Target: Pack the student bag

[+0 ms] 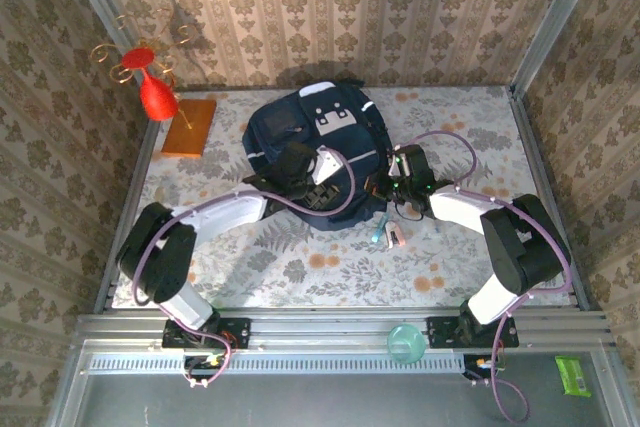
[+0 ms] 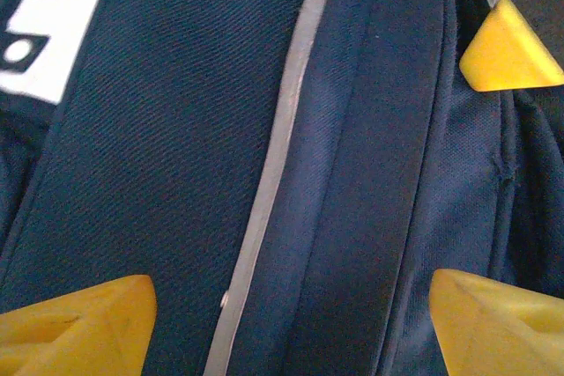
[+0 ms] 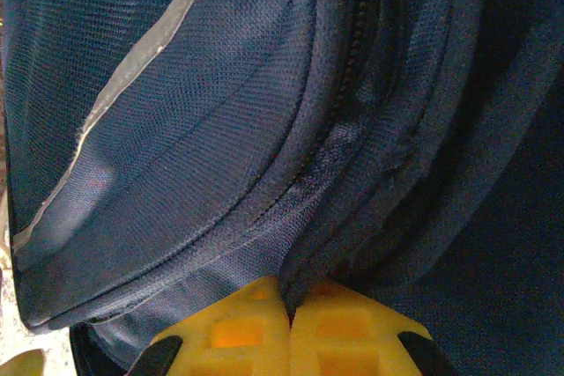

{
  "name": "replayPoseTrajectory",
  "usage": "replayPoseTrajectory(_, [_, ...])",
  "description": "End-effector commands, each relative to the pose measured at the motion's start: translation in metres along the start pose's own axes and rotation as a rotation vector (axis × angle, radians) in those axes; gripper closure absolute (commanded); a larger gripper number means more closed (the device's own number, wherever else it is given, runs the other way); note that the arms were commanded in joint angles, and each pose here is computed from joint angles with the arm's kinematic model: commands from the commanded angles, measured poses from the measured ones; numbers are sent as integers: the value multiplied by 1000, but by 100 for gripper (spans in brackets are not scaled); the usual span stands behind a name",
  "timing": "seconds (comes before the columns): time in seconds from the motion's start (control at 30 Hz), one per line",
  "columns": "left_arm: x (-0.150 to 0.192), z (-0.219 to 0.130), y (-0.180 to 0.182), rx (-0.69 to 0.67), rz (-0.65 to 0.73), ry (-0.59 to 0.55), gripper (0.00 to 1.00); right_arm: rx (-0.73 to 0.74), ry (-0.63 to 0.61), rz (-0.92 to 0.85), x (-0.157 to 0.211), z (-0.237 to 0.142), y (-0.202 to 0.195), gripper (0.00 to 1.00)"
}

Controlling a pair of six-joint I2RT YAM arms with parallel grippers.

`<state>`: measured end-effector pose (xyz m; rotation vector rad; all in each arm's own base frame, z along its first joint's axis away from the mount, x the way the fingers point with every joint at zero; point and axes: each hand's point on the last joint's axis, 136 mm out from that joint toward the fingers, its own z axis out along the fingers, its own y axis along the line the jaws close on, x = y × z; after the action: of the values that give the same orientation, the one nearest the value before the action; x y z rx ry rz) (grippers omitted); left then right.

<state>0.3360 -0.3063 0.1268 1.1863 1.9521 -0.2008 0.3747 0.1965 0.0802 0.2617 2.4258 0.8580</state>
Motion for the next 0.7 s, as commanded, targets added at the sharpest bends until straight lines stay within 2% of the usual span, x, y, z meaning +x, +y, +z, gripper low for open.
replayPoseTrajectory(0.0, [-2, 11, -1, -13, 118, 47, 18, -14, 34, -9, 8, 0, 4, 100])
replayPoseTrajectory(0.1, [1, 21, 4, -35, 121, 87, 20, -16, 35, -8, 9, -1, 5, 100])
replayPoseTrajectory(0.23, [0, 26, 8, -44, 122, 112, 31, -14, 45, -12, 12, -2, 5, 100])
replayPoseTrajectory(0.33, [-9, 20, 12, -44, 101, 85, 39, -8, 48, -17, 12, -2, 4, 100])
replayPoseTrajectory(0.53, [-21, 9, 17, 6, 27, 18, 43, -6, 54, -15, 14, 1, 1, 100])
replayPoseTrajectory(0.67, [-22, 7, 24, 18, -12, 8, 50, -9, 62, -12, 16, 4, 0, 100])
